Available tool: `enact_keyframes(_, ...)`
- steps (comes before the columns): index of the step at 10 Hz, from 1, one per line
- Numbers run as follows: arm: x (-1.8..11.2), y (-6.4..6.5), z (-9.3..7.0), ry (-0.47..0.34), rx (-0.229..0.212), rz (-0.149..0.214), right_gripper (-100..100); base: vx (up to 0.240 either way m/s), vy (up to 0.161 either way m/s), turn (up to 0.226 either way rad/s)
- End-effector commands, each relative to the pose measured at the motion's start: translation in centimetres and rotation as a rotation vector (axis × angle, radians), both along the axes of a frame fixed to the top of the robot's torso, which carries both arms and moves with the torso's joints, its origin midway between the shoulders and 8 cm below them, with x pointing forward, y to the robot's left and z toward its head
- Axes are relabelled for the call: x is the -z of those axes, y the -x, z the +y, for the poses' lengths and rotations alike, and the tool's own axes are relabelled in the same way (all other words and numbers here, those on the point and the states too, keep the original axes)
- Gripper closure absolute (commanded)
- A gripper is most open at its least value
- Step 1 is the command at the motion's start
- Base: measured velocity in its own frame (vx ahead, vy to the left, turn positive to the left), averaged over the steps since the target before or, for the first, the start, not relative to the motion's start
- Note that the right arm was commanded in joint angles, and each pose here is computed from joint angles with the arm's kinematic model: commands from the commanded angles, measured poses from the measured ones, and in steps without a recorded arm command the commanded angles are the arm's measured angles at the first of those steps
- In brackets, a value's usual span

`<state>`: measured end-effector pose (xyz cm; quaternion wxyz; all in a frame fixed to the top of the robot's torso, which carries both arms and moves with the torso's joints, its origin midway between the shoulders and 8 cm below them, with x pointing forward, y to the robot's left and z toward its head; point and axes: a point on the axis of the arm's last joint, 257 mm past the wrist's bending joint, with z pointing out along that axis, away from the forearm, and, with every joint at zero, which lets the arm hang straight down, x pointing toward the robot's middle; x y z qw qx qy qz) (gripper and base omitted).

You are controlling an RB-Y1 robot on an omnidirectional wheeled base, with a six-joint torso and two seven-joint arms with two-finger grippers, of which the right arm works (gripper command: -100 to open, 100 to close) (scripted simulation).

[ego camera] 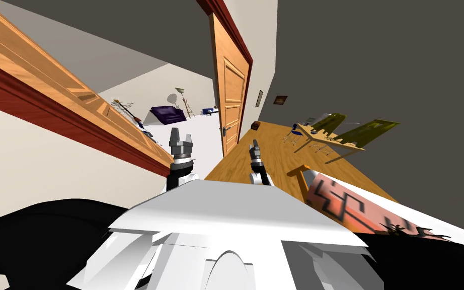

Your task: Push the door open

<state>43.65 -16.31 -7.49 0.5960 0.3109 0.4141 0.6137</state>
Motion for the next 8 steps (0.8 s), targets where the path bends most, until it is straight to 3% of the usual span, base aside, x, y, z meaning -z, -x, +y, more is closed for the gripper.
enact_keyframes(1,0.8,-0.4,1.7,-0.013,-0.049,0.02,-100,0.171,-0.054,0.003)
enact_keyframes(8,3.9,-1.5,8.6,-0.042,-0.212,0.09,-100,0.146,-0.047,0.002)
